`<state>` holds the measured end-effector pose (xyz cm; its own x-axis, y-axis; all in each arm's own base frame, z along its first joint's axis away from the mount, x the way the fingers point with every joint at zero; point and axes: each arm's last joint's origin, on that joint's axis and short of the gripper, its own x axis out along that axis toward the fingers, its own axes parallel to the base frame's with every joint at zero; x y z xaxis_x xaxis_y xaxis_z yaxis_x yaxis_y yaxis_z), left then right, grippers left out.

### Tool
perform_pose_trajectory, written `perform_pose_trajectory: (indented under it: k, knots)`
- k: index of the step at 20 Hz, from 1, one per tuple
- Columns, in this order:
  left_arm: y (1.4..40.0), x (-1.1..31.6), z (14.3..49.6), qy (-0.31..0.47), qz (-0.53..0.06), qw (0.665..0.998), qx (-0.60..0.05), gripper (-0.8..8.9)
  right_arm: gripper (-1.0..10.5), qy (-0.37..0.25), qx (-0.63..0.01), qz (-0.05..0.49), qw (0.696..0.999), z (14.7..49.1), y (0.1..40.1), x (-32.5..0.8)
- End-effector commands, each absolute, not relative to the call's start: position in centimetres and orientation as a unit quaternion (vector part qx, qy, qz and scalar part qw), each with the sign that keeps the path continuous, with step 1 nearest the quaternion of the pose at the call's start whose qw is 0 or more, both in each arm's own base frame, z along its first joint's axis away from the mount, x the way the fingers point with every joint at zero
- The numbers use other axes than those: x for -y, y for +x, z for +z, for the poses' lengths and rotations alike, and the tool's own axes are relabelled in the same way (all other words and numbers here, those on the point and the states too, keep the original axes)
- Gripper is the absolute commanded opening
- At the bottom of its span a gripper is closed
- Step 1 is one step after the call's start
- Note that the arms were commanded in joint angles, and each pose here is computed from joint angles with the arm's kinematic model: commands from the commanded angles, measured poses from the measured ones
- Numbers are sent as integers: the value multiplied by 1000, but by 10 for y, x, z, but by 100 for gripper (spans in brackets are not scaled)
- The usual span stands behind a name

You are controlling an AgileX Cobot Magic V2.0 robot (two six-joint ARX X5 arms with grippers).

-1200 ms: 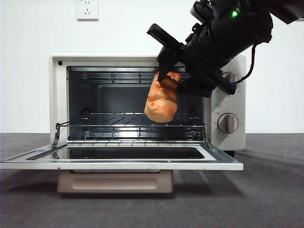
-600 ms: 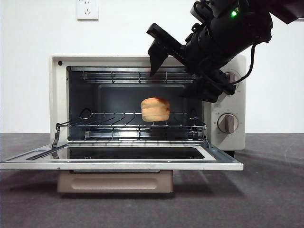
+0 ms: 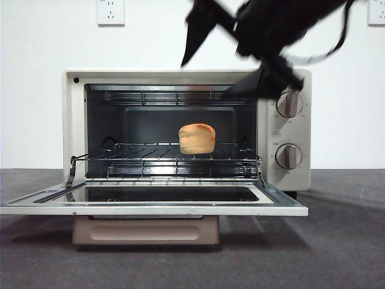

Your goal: The left arm flap open the oven, the right arm pick bread and place it into oven, the left arm flap close the oven

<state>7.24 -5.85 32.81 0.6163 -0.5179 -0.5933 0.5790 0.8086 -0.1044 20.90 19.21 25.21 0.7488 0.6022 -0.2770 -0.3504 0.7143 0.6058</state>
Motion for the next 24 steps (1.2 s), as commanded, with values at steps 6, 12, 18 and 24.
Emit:
perform_pose_trajectory:
  k: [6, 12, 18, 24]
  knots:
    - [129, 80, 308, 33, -249, 874, -416, 14, 387, 187, -281, 315, 887, 300, 135, -138]
    - [177, 56, 282, -117, -255, 837, -470, 14, 387, 170, -296, 319, 884, 314, 78, -81]
    - [187, 29, 213, -246, -191, 799, -515, 14, 386, 111, -343, 250, 898, 338, 42, -39]
    - [181, 18, 164, -297, -128, 753, -573, 14, 386, 88, -310, 265, 909, 365, 28, -25]
